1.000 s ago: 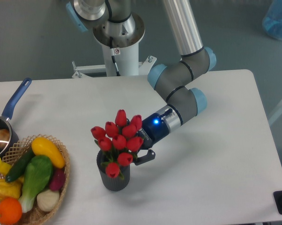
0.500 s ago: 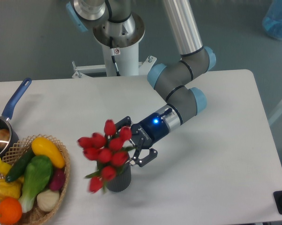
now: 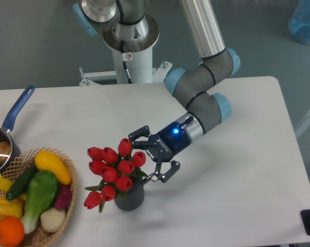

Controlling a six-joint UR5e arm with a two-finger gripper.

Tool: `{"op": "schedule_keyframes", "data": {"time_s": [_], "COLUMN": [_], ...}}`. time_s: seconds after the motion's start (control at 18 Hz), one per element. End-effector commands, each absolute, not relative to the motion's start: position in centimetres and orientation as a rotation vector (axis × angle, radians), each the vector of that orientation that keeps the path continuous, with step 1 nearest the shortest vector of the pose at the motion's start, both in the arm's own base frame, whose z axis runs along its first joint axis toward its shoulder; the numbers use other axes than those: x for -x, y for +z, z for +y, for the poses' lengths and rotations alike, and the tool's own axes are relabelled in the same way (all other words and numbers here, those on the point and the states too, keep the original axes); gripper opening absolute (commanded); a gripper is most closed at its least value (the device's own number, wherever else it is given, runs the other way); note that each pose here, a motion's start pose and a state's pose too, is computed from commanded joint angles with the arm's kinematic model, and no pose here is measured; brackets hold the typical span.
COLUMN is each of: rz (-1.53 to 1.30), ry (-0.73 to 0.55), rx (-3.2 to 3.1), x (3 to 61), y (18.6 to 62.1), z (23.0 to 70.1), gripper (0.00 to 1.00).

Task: Insert the flowers into the vase

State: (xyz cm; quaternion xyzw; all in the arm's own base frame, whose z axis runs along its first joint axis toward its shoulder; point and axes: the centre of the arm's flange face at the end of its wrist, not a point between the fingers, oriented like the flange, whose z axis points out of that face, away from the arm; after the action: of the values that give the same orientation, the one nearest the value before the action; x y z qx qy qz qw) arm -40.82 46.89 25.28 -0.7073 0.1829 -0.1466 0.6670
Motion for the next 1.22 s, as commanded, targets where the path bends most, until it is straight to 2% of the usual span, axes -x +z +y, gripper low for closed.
{"op": "schedule_keyframes", "data": {"time_s": [0.22,0.33,0.61,0.89,1.11,1.22], "rz": [0.425,0.455,0.465,0.208,0.100,0.054], "ry": [-0.270,-0.197,0.067,0.245,0.496,0.566], "rx": [1.611,1.668,2.050,2.293,2.494,2.622], "x": [41.6,42.4,44.6,48.2,47.3,46.4], "y": [28.4,30.6,36.3,42.9,48.6,49.9], "z": [45.5,44.3,39.5,36.8,32.7,30.7], "gripper": [1.00,1.00,1.00,1.00,1.00,1.00]}}
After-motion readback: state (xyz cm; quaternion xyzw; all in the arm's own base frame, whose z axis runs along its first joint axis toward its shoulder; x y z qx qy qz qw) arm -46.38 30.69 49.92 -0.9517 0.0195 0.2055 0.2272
